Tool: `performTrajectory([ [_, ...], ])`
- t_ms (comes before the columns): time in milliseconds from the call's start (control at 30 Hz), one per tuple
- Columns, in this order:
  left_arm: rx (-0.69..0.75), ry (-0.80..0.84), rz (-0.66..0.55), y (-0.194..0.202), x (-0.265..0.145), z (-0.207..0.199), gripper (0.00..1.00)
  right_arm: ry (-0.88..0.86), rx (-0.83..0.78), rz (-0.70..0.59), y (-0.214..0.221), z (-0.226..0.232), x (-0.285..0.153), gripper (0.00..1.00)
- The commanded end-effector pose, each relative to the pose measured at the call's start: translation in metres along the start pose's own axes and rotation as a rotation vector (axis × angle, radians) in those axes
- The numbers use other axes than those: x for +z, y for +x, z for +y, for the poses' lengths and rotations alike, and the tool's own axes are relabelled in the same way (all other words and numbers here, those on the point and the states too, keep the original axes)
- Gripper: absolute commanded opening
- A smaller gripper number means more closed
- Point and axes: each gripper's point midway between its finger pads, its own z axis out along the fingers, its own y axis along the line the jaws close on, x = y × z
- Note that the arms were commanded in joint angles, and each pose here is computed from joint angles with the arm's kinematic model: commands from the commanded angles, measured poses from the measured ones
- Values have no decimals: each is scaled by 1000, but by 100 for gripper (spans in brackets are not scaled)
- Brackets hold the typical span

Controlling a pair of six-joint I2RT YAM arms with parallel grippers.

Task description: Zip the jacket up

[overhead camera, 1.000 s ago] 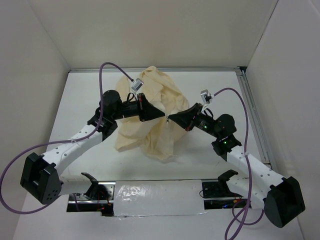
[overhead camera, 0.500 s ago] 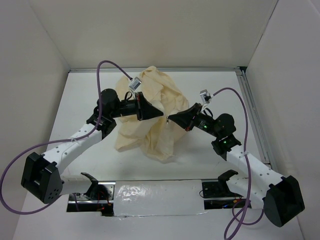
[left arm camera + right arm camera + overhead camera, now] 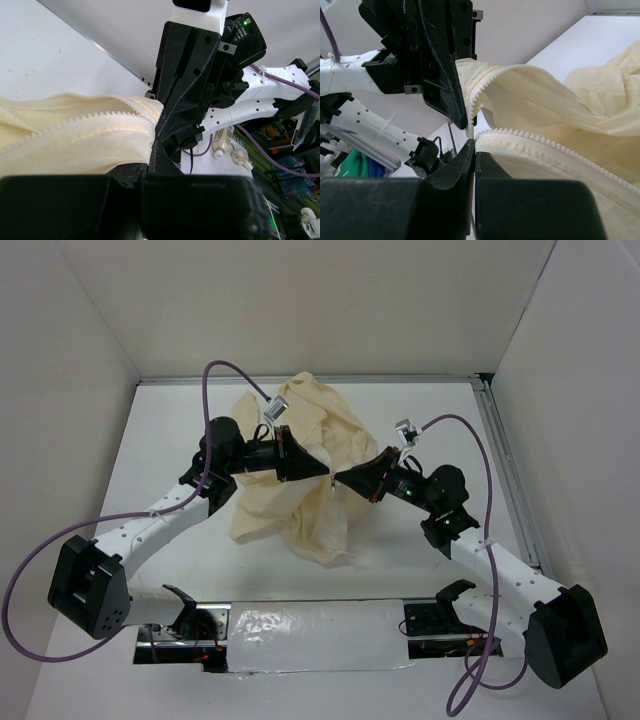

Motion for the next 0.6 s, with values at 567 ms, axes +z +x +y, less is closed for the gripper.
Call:
performTrajectory([
  [567, 83, 53, -51, -11, -3, -15, 0, -76, -81, -44, -23, 22, -2, 0],
])
